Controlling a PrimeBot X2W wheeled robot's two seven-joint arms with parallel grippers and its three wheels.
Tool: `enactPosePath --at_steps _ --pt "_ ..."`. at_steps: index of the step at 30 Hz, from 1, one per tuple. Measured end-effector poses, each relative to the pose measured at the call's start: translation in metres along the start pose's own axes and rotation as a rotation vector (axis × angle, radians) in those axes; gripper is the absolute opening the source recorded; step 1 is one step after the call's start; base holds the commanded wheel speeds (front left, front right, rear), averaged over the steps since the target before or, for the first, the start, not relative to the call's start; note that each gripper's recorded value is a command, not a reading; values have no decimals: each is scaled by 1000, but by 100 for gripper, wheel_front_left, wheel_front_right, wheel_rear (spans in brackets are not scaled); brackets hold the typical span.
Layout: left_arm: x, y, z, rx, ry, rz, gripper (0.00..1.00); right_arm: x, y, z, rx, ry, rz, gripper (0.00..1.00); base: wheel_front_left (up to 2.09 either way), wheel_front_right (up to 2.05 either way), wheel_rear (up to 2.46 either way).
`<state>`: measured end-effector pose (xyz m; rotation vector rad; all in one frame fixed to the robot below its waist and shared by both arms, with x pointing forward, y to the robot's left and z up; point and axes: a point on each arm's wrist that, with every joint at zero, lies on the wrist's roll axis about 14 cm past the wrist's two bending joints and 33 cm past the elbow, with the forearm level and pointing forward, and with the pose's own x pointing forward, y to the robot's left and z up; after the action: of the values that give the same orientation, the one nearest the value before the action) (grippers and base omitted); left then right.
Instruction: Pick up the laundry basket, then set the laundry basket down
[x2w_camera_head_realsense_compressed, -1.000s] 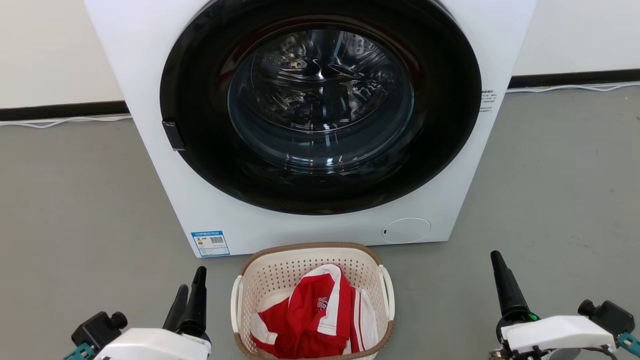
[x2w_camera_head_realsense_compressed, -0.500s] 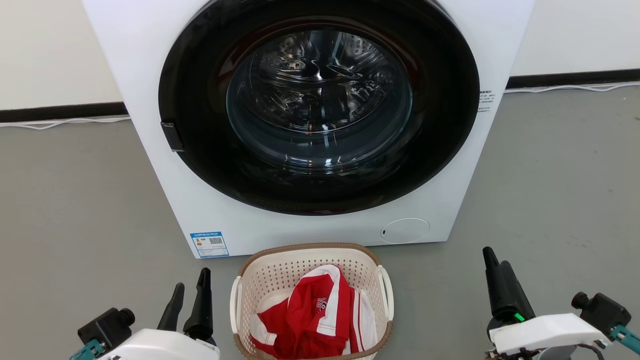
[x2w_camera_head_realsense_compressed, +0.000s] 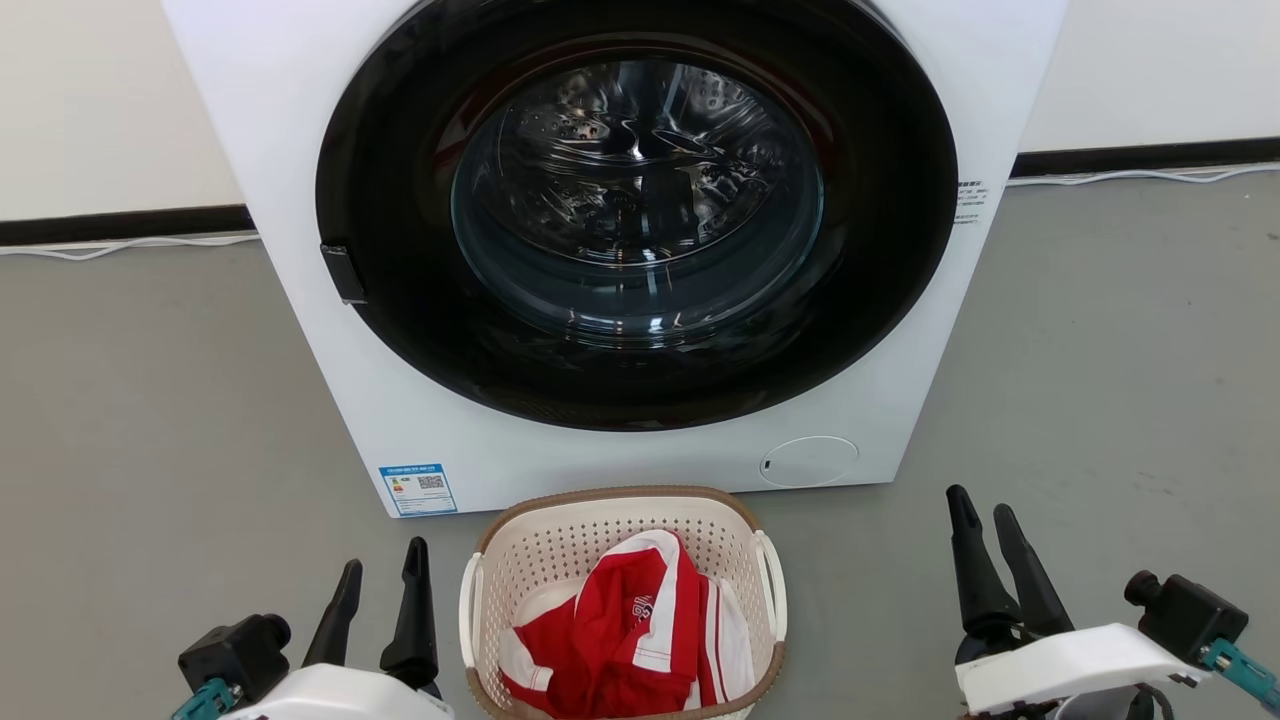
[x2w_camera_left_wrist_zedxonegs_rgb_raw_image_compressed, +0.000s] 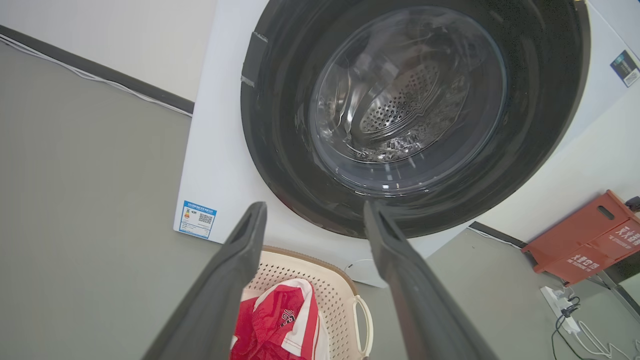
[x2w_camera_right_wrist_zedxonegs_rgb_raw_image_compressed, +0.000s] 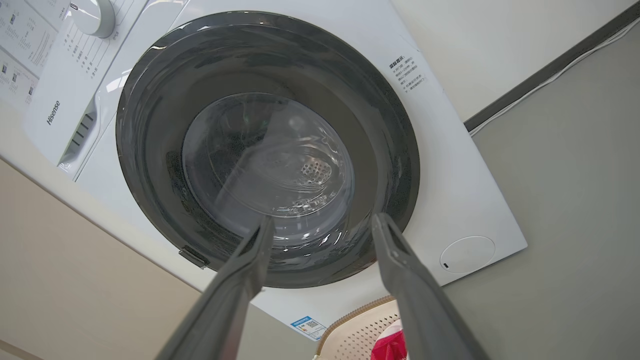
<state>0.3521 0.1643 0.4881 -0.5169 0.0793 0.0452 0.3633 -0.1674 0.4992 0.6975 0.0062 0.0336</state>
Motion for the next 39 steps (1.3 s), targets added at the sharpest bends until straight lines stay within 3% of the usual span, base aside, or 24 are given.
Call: enactPosePath --at_steps 39 --pt "-8 -36 22 481 -191 -95 100 -1 26 1 -441 -46 123 100 0 0 0"
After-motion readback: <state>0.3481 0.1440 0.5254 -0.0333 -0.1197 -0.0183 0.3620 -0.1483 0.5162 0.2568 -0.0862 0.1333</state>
